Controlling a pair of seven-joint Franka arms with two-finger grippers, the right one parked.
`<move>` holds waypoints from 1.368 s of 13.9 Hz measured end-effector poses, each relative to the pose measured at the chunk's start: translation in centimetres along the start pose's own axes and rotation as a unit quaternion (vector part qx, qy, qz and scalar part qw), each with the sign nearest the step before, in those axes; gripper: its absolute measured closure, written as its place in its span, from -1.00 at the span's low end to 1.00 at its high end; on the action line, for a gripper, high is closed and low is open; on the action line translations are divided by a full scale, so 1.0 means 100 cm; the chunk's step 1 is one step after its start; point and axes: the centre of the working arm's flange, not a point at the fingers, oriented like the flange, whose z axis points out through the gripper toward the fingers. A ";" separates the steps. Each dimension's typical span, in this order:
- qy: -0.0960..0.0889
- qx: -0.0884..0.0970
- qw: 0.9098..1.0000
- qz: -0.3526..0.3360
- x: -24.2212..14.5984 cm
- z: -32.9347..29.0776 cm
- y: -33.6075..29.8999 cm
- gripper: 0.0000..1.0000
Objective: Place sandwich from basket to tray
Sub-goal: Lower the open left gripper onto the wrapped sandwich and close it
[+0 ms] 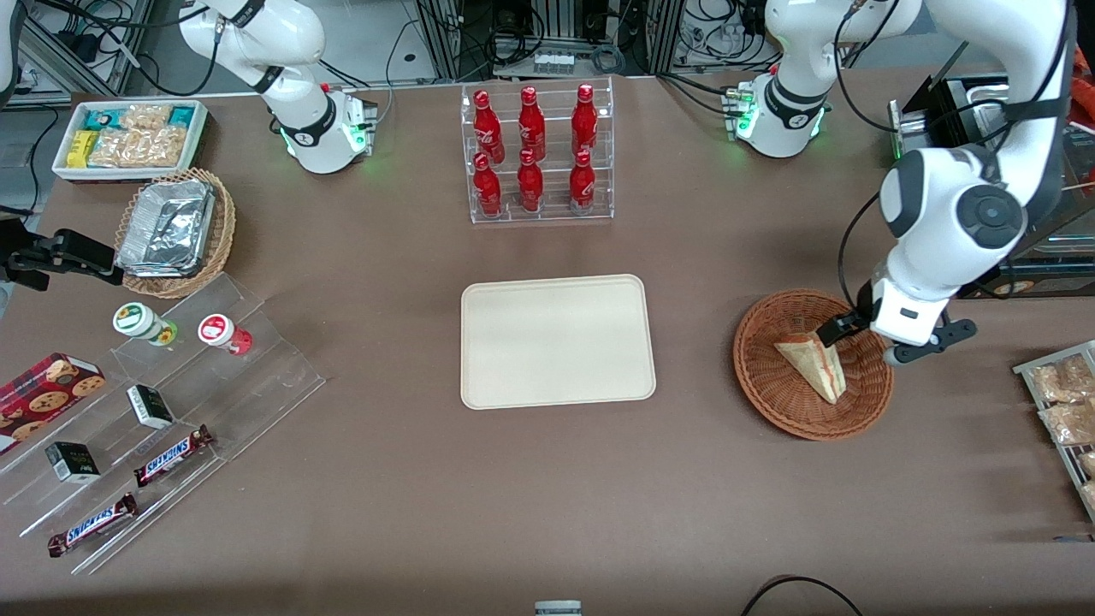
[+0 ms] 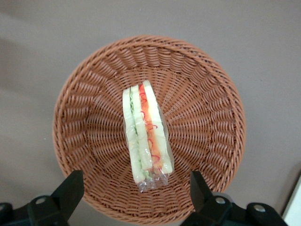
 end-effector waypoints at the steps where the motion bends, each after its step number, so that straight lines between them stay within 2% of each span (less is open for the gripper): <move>1: -0.002 0.000 1.000 -0.003 -0.003 0.009 0.001 -1.00; 13: 0.001 -0.006 1.000 -0.017 -0.002 0.066 0.006 -1.00; 15: -0.001 -0.006 1.000 -0.017 -0.003 0.072 0.006 -0.88; 19: -0.002 -0.005 1.000 -0.017 -0.003 0.074 0.006 0.00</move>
